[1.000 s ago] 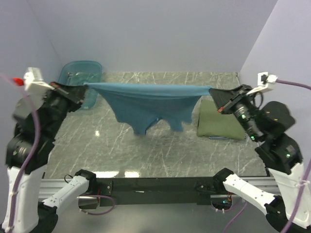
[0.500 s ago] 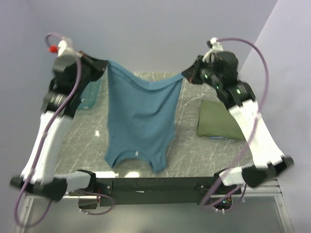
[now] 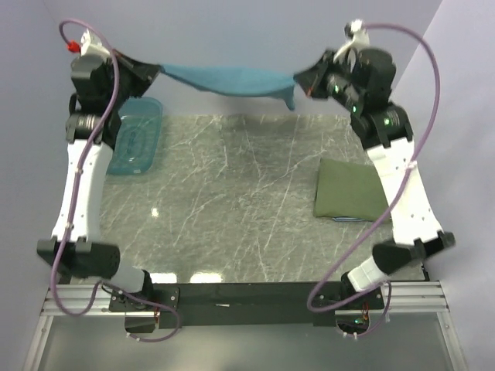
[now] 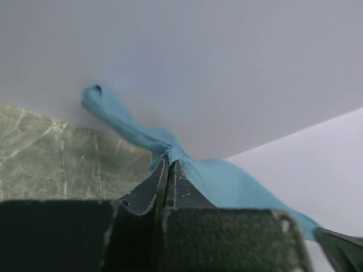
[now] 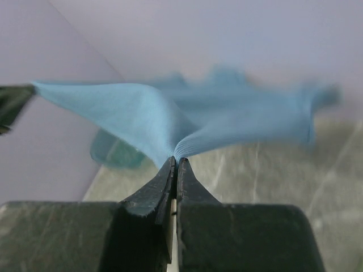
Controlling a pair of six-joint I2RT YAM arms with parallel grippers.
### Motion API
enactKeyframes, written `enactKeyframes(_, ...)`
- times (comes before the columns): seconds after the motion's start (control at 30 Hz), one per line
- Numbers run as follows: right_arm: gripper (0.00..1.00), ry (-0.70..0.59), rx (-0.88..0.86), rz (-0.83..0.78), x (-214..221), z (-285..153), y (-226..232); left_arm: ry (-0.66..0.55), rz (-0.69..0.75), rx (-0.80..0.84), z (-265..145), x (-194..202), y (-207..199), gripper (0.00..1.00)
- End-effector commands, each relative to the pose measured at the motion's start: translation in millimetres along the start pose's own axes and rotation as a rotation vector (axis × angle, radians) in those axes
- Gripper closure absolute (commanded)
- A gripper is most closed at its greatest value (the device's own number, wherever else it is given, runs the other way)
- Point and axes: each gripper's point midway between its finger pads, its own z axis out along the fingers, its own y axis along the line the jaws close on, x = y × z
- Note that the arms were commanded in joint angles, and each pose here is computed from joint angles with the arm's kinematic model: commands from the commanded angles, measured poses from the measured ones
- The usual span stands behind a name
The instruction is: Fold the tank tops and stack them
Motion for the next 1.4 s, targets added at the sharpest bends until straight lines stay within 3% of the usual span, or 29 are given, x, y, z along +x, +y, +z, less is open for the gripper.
enactKeyframes(0.0,1.00,0.055,0.054,0.034,44.6,-10.3,-22.5,0.050,-0.021,0.037,-32.7,30.7,8.5,0.99)
enactKeyframes(0.07,1.00,0.168,0.113,0.088,111.3,-17.9,-49.9,0.101,-0.043,0.005,-52.0,58.1,28.6,0.99)
enactKeyframes(0.1,1.00,0.179,0.128,0.117,129.5,-20.8,-57.8,0.184,-0.084,-0.082,-55.1,99.7,73.0,0.99)
enactKeyframes(0.13,1.00,0.267,0.183,0.154,183.7,-32.3,-79.8,0.220,-0.100,-0.099,-62.5,118.5,88.2,0.99)
enactKeyframes(0.17,1.00,0.303,0.206,0.183,208.5,-38.2,-88.6,0.243,-0.103,-0.110,-77.3,132.9,97.6,0.99)
enactKeyframes(0.2,1.00,0.396,0.253,0.237,262.8,-50.8,-105.2,0.315,-0.137,-0.208,-90.3,172.2,140.3,0.99)
enactKeyframes(0.27,1.00,0.465,0.286,0.264,307.8,-70.4,-111.6,0.379,-0.182,-0.249,-114.2,206.0,164.1,0.99)
enactKeyframes(0.3,1.00,0.535,0.362,0.288,350.8,-89.2,-127.7,0.427,-0.195,-0.322,-128.4,233.8,194.6,0.99)
enactKeyframes(0.37,1.00,0.595,0.377,0.289,386.1,-108.5,-125.8,0.500,-0.232,-0.445,-157.9,271.0,232.2,0.99)
enactKeyframes(0.53,1.00,0.749,0.496,0.319,454.0,-155.9,-139.3,0.586,-0.340,-0.583,-197.6,316.4,267.0,0.99)
enactKeyframes(0.8,0.96,0.793,0.578,0.362,474.7,-193.5,-144.6,0.539,-0.370,-0.736,-242.5,321.8,282.1,0.98)
enactKeyframes(0.93,0.92,0.807,0.552,0.395,474.4,-202.3,-134.6,0.540,-0.367,-0.726,-251.1,320.1,276.6,0.72)
enactKeyframes(1.0,0.86,0.805,0.535,0.419,472.5,-208.0,-127.2,0.566,-0.349,-0.725,-254.9,320.6,274.1,0.64)
enactKeyframes(1.17,0.57,0.780,0.529,0.428,461.0,-226.2,-118.7,0.566,-0.262,-0.634,-242.0,298.5,251.2,0.49)
enactKeyframes(1.37,0.53,0.616,0.374,0.425,411.1,-195.8,-88.8,0.516,-0.091,-0.475,-188.0,251.1,216.4,0.47)
